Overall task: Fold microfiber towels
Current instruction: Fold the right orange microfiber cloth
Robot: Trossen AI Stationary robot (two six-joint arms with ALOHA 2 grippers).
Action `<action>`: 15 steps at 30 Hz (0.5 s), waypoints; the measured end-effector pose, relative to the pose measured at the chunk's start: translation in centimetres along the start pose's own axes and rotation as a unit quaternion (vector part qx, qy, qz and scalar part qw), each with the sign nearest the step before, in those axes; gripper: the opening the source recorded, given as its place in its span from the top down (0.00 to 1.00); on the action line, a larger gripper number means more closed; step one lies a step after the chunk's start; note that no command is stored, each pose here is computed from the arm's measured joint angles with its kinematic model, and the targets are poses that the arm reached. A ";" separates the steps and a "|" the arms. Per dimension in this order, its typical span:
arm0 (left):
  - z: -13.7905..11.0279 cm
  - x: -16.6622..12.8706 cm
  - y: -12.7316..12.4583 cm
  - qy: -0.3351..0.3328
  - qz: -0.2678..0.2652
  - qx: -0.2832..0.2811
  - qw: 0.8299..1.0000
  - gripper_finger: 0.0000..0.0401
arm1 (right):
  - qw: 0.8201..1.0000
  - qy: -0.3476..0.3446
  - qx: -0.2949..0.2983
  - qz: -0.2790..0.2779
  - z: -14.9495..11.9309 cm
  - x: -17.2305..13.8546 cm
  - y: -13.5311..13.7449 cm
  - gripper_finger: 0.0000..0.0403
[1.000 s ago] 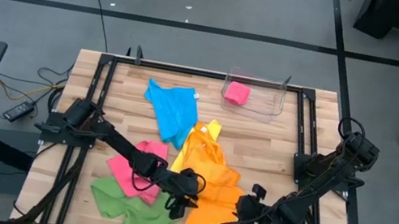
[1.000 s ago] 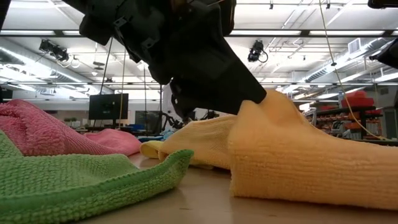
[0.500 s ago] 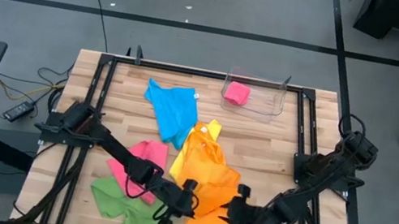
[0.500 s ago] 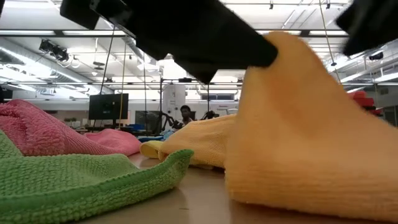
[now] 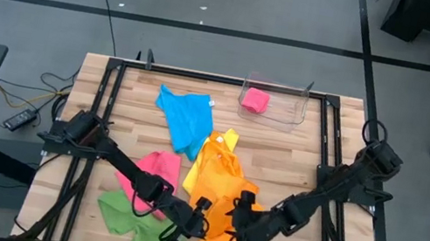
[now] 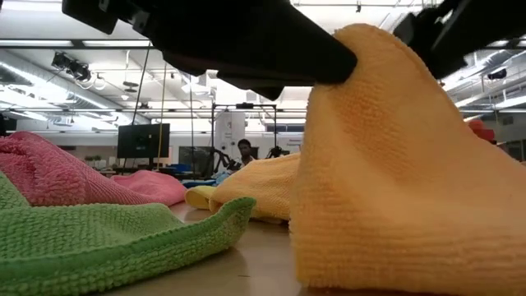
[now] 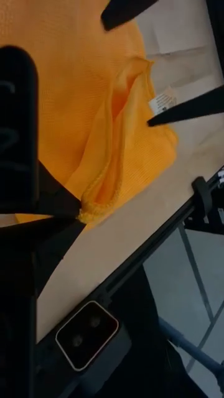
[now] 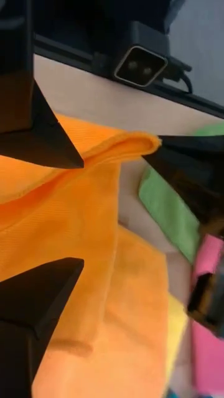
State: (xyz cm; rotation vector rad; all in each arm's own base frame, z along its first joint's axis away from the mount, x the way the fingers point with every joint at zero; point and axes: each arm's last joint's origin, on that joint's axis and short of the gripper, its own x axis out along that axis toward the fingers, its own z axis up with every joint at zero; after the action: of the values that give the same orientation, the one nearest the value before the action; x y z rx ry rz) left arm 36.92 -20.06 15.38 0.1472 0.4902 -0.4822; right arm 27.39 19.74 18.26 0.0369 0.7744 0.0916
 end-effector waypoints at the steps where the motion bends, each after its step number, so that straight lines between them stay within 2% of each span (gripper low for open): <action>1: 0.0 0.0 0.0 0.000 0.000 -0.001 1.000 0.97 | 1.000 0.004 0.002 0.005 -0.2 0.2 -0.2 0.36; 4: 0.0 0.0 0.0 0.000 0.000 -0.002 1.000 0.98 | 1.000 0.001 0.009 0.017 -0.7 0.6 -0.6 0.37; 10: 0.0 0.0 0.0 0.000 0.000 -0.004 1.000 0.94 | 0.999 0.006 0.027 0.047 -1.9 1.2 -0.7 0.38; 15: 0.0 0.0 0.0 0.000 0.000 -0.007 1.000 0.98 | 0.997 0.037 0.056 0.041 -3.7 1.4 -1.3 0.38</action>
State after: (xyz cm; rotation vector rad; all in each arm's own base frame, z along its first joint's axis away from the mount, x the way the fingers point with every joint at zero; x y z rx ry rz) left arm 36.91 -20.06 15.41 0.1342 0.4929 -0.4789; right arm 25.90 18.62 14.56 0.1731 0.8519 0.1282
